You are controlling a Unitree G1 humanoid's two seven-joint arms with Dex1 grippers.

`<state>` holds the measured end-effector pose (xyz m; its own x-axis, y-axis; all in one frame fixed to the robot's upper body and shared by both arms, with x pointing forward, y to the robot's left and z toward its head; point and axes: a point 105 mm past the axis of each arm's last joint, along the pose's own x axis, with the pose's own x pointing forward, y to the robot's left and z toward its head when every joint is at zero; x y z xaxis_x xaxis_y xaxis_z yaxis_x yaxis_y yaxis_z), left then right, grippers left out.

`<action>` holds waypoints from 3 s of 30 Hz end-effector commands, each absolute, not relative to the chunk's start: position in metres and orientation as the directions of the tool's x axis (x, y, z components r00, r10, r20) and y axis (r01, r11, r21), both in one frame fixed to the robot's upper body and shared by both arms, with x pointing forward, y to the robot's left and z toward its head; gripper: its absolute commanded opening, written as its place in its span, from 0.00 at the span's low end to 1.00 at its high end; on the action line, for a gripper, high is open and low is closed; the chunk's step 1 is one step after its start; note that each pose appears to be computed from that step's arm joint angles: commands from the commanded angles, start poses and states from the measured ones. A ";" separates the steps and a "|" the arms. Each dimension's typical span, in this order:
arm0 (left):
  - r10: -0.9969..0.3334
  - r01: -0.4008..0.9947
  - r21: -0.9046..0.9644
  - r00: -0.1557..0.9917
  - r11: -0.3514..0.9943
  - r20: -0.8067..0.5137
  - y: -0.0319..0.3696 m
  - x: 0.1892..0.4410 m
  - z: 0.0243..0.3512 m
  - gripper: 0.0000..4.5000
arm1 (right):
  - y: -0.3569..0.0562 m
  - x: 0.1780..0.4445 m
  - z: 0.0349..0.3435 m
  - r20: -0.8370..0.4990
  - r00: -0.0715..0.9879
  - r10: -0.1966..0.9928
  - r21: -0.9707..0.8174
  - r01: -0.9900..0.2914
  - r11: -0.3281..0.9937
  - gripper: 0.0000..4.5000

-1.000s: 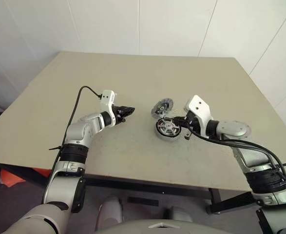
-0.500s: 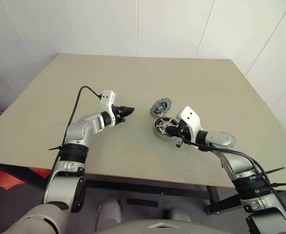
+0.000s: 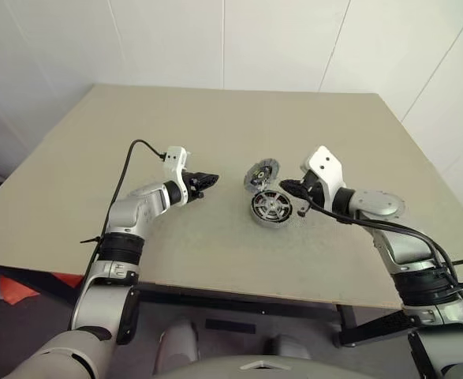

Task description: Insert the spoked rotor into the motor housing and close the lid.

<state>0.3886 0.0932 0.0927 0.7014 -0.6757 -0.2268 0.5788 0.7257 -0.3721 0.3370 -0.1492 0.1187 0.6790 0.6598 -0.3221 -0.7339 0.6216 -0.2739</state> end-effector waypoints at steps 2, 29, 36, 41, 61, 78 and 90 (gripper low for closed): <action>-0.682 0.603 -0.344 0.708 0.720 -0.186 0.092 0.391 0.107 0.44 | -0.151 0.342 0.086 -0.350 0.691 0.633 -0.164 -0.710 0.685 0.00; -0.672 0.592 -0.339 0.713 0.731 -0.202 0.095 0.391 0.102 0.44 | -0.140 0.328 0.084 -0.321 0.684 0.655 -0.136 -0.718 0.683 0.00; -0.664 0.583 -0.338 0.718 0.739 -0.211 0.098 0.393 0.102 0.44 | -0.149 0.339 0.074 -0.335 0.727 0.600 -0.156 -0.670 0.726 0.00; -0.664 0.584 -0.335 0.717 0.739 -0.215 0.098 0.393 0.101 0.44 | -0.151 0.340 0.102 -0.283 0.729 0.623 -0.215 -0.681 0.700 0.00; -0.669 0.589 -0.333 0.707 0.736 -0.230 0.096 0.392 0.098 0.44 | -0.137 0.336 0.091 -0.277 0.726 0.630 -0.191 -0.684 0.704 0.00; -0.668 0.589 -0.328 0.706 0.739 -0.235 0.095 0.392 0.096 0.44 | -0.166 0.325 0.120 -0.412 0.673 0.614 -0.409 -0.739 0.536 0.00; -0.662 0.582 -0.338 0.717 0.740 -0.216 0.092 0.397 0.095 0.45 | -0.170 0.338 0.140 -0.739 0.406 0.538 -0.529 -0.844 -0.090 0.35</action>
<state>0.3917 0.0900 0.0796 0.6947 -0.6684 -0.2659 0.5692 0.7368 -0.3648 0.3396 -0.1773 0.1373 0.4534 0.5333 -0.7142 -0.8464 0.0064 -0.5325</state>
